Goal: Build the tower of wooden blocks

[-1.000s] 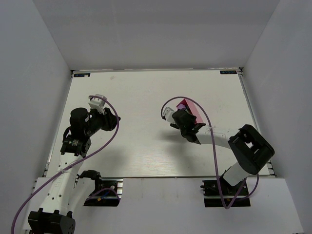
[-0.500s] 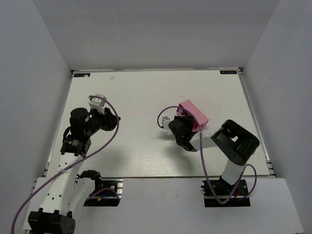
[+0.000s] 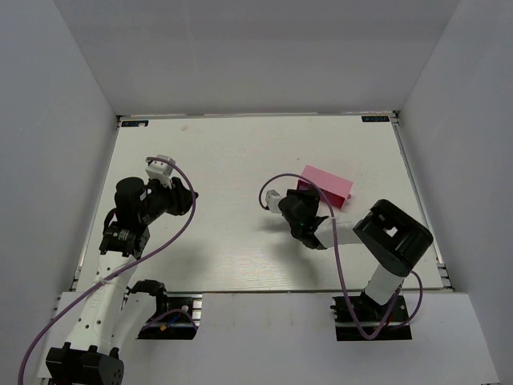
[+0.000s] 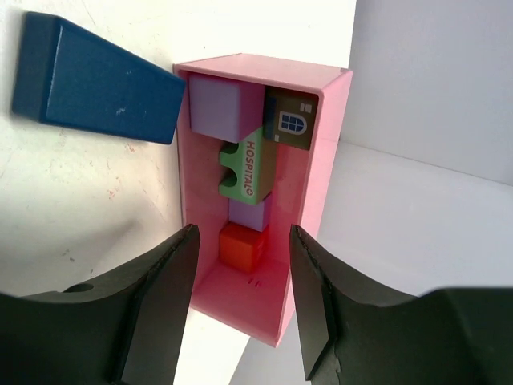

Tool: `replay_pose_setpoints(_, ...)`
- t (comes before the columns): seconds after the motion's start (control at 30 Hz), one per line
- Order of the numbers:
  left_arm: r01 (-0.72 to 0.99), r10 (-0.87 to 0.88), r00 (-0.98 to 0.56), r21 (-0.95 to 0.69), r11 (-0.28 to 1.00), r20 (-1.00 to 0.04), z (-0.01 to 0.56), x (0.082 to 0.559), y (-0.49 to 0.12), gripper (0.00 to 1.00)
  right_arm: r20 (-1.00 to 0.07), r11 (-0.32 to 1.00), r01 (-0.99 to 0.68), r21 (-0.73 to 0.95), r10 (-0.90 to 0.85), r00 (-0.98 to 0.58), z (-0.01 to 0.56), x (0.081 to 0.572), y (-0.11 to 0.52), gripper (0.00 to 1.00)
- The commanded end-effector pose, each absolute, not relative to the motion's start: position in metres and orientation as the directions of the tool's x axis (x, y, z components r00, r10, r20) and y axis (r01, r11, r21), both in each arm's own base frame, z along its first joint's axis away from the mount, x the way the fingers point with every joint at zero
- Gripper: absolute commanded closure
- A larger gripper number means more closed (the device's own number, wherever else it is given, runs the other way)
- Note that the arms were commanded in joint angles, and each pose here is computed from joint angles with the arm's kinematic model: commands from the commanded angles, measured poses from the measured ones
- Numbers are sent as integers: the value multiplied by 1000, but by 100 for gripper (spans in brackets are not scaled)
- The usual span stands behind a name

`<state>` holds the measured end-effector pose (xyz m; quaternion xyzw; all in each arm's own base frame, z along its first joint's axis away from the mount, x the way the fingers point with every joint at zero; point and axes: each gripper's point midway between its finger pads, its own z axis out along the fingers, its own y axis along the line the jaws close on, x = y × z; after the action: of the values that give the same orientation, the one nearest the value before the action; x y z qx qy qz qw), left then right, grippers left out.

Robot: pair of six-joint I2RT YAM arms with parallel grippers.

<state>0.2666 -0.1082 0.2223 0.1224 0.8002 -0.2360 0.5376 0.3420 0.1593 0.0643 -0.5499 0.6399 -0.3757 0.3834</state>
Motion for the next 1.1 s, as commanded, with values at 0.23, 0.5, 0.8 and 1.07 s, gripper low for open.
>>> replay_pose_setpoints(0.23,457,-60,-363,-233,858,-930,234,266,-108,53,-314,230,-658,-717,-949,10,71,302,199,45)
replay_pose_setpoints(0.5,465,-59,-364,-236,853,-930,234,265,-110,24,-557,335,-776,-534,-830,26,134,275,215,22)
replay_pose_setpoints(0.8,472,-58,-365,-239,849,-929,235,264,-111,16,-614,497,-767,-406,-770,-174,155,338,168,10)
replay_pose_setpoints(1.07,489,-57,-367,-245,837,-929,235,262,-114,13,-594,487,-813,-319,-771,-229,133,363,147,10)
